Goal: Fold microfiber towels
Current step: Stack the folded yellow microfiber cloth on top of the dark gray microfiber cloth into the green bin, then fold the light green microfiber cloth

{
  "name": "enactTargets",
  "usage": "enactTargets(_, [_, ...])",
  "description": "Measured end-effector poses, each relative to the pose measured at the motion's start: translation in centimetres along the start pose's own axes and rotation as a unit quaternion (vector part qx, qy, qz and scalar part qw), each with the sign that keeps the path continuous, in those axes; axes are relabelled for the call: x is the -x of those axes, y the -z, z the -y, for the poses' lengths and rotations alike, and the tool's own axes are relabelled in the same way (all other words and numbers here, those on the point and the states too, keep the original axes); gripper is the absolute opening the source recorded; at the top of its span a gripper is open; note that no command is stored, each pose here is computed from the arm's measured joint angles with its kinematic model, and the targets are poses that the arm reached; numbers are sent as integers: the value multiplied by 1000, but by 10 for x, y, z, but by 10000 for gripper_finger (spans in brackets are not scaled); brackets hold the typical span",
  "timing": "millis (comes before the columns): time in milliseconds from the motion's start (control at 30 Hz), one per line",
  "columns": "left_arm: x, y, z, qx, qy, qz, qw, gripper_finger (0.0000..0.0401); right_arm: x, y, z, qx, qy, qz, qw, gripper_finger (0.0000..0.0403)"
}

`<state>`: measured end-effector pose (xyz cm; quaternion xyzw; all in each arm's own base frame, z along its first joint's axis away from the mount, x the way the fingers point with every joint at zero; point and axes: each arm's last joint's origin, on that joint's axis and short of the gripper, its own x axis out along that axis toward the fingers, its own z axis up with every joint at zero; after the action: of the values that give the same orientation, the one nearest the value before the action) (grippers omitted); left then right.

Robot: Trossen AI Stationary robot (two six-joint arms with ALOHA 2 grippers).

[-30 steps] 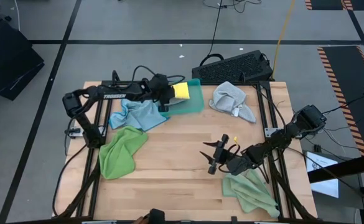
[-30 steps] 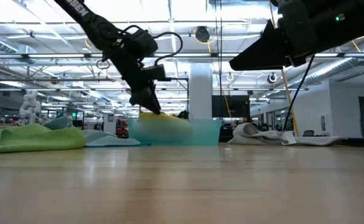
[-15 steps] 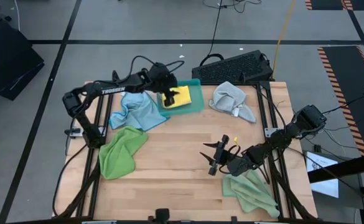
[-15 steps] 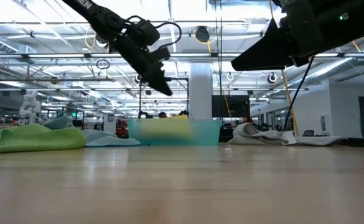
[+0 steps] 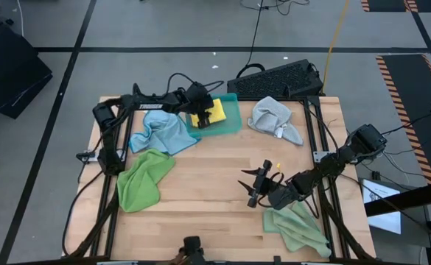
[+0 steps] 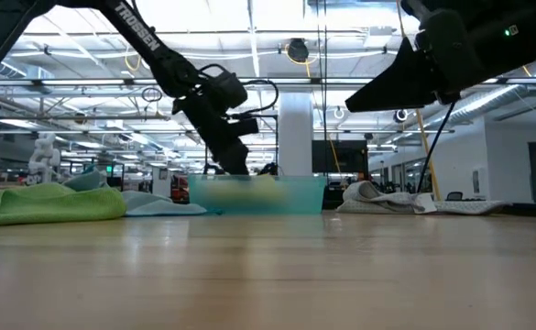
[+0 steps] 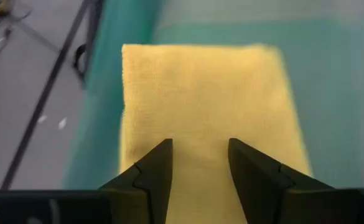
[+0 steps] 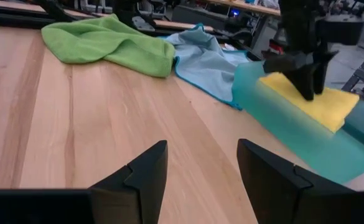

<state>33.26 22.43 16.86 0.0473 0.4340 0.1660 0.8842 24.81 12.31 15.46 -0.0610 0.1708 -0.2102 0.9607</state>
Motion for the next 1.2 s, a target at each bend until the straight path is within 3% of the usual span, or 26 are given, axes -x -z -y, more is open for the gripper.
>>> enactTargets(267, [15,4,-13,1,-23,-24,999,159,0,5,1,-4,4,-16,1000,185])
enactTargets(533, [3,23,-18,5,3,-66,998,159,0,5,1,0,5,-16,1000,185])
enactTargets(867, [3,23,-22,-16,-56,-90,994,159,0,5,1,-10,3,-17,1000,185])
enactTargets(1000, [22,12,-17,-21,-57,-75,995,159,0,5,1,-17,-7,-20,1000,185])
enactTargets(1200, [72,-13,0,-34,-64,-37,997,159,0,5,0,-25,-21,-24,999,185])
